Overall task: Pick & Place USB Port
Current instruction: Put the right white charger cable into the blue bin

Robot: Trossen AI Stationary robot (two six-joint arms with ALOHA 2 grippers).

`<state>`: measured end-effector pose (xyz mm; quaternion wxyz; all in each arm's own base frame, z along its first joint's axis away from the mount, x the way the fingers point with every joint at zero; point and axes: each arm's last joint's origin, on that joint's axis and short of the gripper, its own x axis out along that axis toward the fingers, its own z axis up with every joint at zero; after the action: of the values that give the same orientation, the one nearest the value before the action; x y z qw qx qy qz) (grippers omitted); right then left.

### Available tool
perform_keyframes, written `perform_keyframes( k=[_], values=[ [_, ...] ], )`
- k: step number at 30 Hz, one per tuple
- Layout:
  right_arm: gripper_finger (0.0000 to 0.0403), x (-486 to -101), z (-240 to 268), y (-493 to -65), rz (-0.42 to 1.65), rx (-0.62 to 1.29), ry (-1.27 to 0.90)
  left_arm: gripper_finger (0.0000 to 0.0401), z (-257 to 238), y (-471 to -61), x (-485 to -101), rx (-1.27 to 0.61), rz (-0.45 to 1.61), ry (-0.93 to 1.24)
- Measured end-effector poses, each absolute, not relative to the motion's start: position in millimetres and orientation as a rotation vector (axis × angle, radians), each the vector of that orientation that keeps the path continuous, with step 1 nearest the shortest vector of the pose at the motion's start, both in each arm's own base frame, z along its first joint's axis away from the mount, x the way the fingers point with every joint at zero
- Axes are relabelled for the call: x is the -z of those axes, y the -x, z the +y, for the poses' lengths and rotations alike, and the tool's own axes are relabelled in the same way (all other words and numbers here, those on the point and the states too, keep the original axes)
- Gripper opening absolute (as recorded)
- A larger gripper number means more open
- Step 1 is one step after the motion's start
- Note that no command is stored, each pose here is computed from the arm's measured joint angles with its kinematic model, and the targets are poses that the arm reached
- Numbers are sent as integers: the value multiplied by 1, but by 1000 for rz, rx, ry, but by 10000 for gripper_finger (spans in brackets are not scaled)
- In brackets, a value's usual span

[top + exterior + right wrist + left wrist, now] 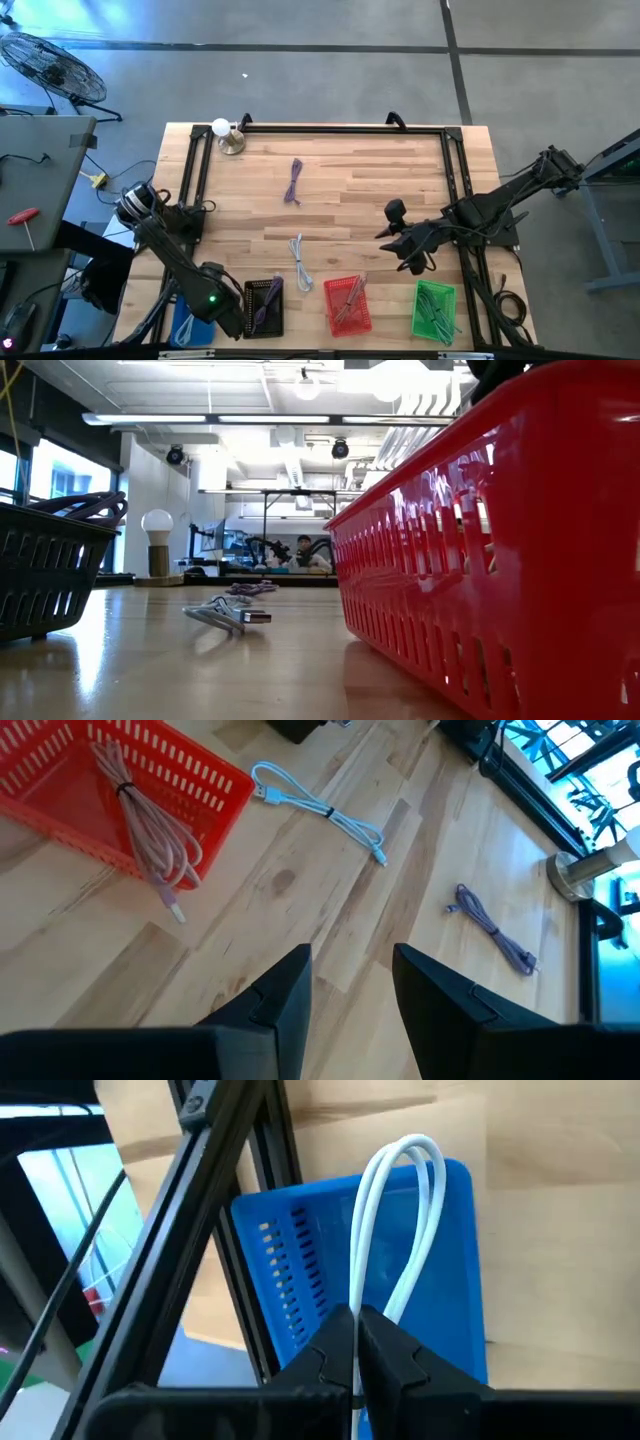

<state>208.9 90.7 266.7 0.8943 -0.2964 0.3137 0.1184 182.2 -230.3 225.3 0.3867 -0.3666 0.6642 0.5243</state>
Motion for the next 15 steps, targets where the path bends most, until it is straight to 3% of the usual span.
perform_keyframes(
  k=[15],
  values=[
    [133,-266,98,-204,658,-277,593,0,-225,-176,-169,-1221,1753,995]
  ],
)
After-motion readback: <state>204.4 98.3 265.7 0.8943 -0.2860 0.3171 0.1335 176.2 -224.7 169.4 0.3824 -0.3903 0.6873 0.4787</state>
